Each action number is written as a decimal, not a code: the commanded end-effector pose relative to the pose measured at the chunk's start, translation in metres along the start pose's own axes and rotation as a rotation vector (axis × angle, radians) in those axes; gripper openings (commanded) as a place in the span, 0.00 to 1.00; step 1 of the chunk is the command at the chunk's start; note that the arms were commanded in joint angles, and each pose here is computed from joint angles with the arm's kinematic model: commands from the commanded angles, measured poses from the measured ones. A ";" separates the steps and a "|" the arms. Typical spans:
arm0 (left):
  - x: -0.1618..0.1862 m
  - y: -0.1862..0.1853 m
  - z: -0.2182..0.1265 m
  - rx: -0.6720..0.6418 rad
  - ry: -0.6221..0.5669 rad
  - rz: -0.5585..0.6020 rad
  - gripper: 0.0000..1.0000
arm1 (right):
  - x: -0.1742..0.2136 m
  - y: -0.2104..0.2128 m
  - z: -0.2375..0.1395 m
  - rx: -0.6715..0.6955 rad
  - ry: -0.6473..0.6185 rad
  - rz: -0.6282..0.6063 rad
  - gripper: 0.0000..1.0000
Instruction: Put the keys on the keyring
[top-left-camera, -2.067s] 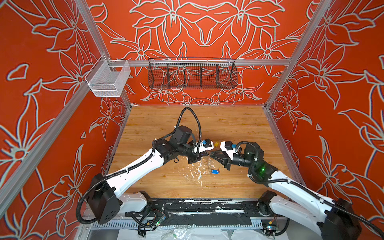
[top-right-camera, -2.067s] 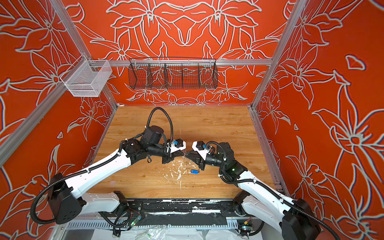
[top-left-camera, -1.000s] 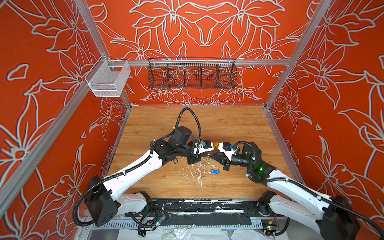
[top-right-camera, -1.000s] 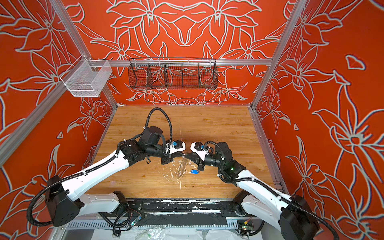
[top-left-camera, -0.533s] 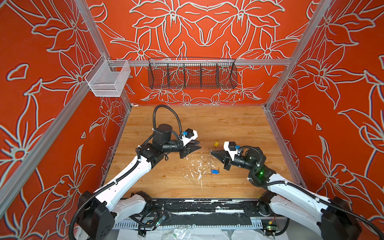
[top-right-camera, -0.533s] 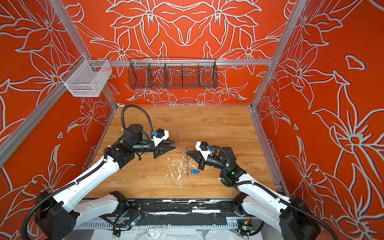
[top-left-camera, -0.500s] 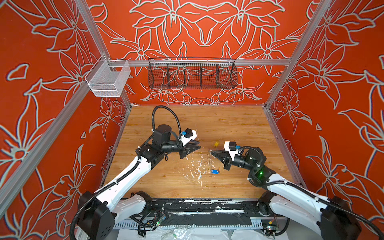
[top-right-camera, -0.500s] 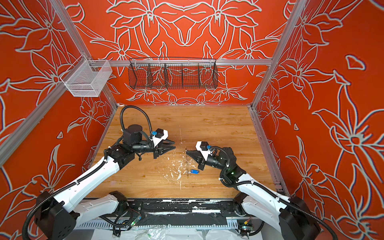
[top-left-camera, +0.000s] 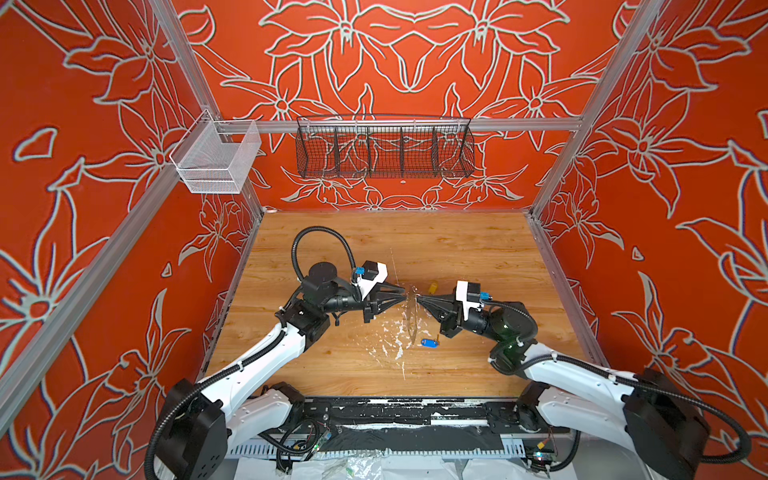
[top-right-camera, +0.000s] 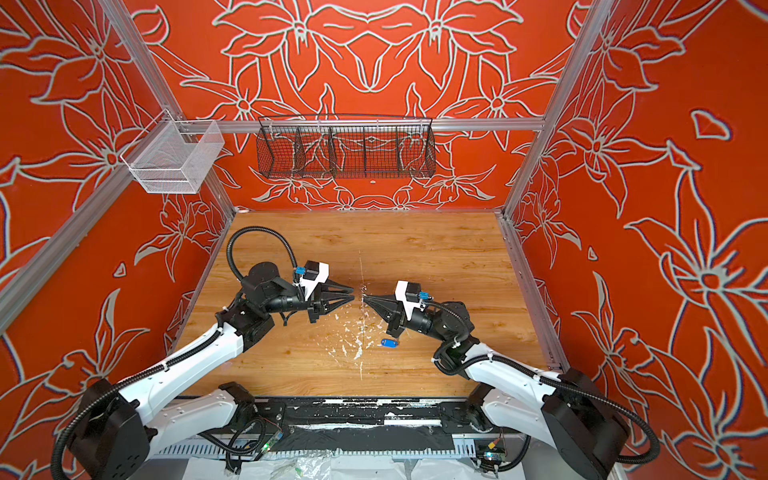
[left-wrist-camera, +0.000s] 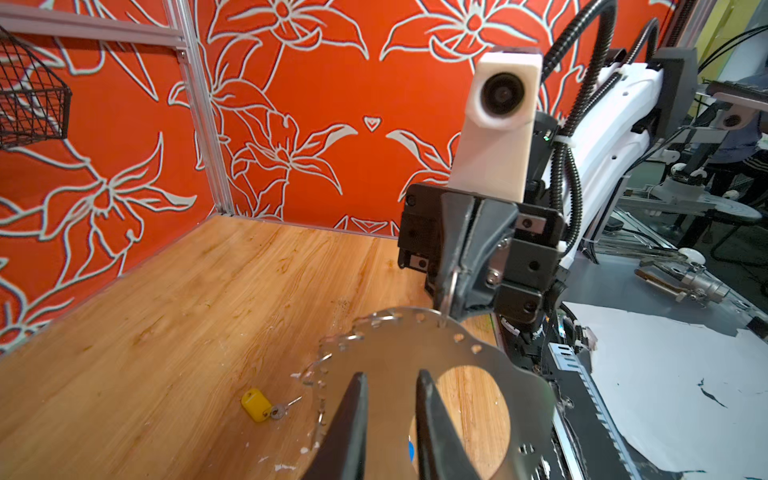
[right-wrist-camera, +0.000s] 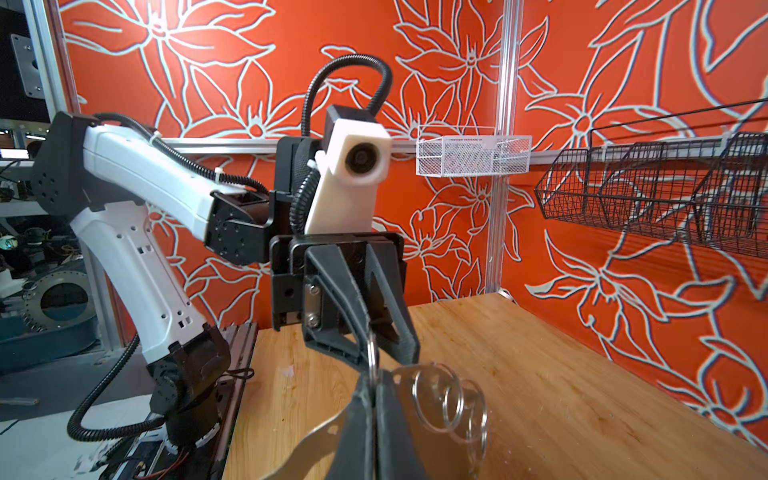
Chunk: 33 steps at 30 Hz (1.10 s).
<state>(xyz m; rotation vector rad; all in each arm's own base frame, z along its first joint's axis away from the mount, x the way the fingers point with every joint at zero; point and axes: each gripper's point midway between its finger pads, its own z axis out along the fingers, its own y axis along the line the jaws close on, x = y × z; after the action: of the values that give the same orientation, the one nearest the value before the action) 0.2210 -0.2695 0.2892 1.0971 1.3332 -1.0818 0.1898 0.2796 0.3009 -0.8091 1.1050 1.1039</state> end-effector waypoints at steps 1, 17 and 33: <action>-0.019 -0.015 0.001 0.041 -0.064 0.071 0.21 | -0.023 0.004 0.004 -0.017 -0.101 -0.009 0.00; -0.012 -0.007 0.004 -0.029 -0.044 0.077 0.17 | -0.012 0.011 0.017 -0.088 -0.103 0.023 0.00; -0.012 -0.020 0.003 0.040 -0.043 0.102 0.00 | -0.010 0.013 0.025 -0.111 -0.096 0.044 0.00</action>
<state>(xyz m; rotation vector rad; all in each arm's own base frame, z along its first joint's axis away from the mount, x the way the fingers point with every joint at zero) 0.2151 -0.2718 0.2930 1.0902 1.2892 -1.0282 0.1947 0.2990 0.2914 -0.7946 1.0910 1.1952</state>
